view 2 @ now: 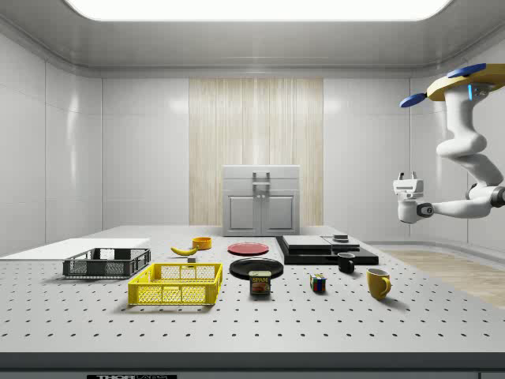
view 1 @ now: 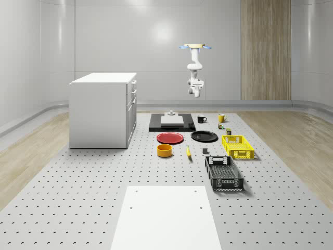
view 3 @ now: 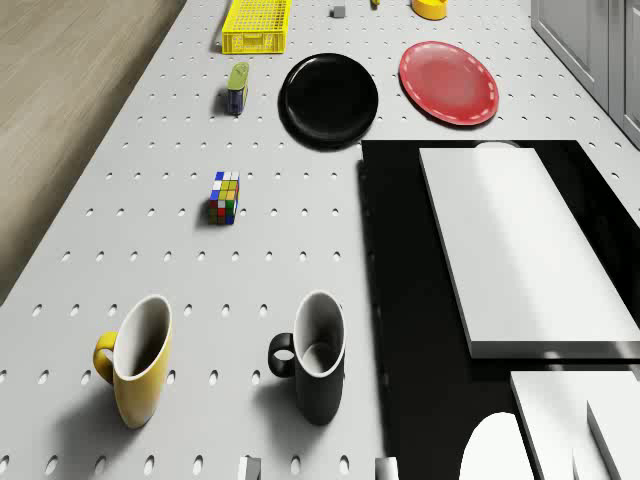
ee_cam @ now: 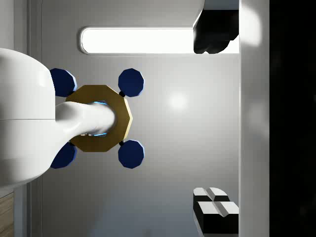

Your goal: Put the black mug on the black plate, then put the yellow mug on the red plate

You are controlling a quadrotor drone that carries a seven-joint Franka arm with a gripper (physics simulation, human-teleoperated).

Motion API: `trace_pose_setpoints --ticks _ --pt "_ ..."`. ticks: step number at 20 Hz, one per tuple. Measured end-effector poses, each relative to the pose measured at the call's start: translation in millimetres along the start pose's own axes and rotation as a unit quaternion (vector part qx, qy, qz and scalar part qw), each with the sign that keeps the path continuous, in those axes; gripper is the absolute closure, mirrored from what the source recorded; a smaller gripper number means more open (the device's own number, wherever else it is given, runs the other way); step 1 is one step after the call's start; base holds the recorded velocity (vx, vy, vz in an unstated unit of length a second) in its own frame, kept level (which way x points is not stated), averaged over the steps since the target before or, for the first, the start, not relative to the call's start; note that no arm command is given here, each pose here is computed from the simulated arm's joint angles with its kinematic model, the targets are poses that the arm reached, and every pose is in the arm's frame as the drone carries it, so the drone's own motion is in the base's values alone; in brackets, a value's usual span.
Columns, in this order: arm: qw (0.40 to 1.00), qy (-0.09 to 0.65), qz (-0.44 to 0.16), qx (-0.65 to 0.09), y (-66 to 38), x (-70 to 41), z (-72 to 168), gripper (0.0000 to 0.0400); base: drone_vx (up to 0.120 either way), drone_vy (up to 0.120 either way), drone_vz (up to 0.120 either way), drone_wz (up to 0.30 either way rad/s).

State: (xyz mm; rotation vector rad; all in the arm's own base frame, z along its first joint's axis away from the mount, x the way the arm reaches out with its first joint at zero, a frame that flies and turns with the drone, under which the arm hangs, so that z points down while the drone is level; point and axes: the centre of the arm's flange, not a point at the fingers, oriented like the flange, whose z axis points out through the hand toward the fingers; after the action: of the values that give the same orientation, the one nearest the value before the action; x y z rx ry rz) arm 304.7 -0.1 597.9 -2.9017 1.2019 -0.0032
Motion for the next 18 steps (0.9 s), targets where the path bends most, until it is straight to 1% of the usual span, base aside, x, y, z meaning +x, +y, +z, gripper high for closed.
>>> trace_pose_setpoints --ticks 4,10,14,18 --pt "1.000 0.001 0.000 0.001 2.6 -2.4 -30 0.0000 0.000 0.000 0.000 0.000" --pt "1.000 0.003 0.000 0.003 1.4 -1.4 -66 0.0000 0.000 0.007 0.000 0.000" --pt "1.000 0.004 0.000 0.004 0.6 -0.6 -81 0.0000 0.000 0.120 0.000 0.000" --pt "1.000 0.005 0.000 0.005 0.2 -0.3 -88 0.0000 0.000 0.120 0.000 0.000"
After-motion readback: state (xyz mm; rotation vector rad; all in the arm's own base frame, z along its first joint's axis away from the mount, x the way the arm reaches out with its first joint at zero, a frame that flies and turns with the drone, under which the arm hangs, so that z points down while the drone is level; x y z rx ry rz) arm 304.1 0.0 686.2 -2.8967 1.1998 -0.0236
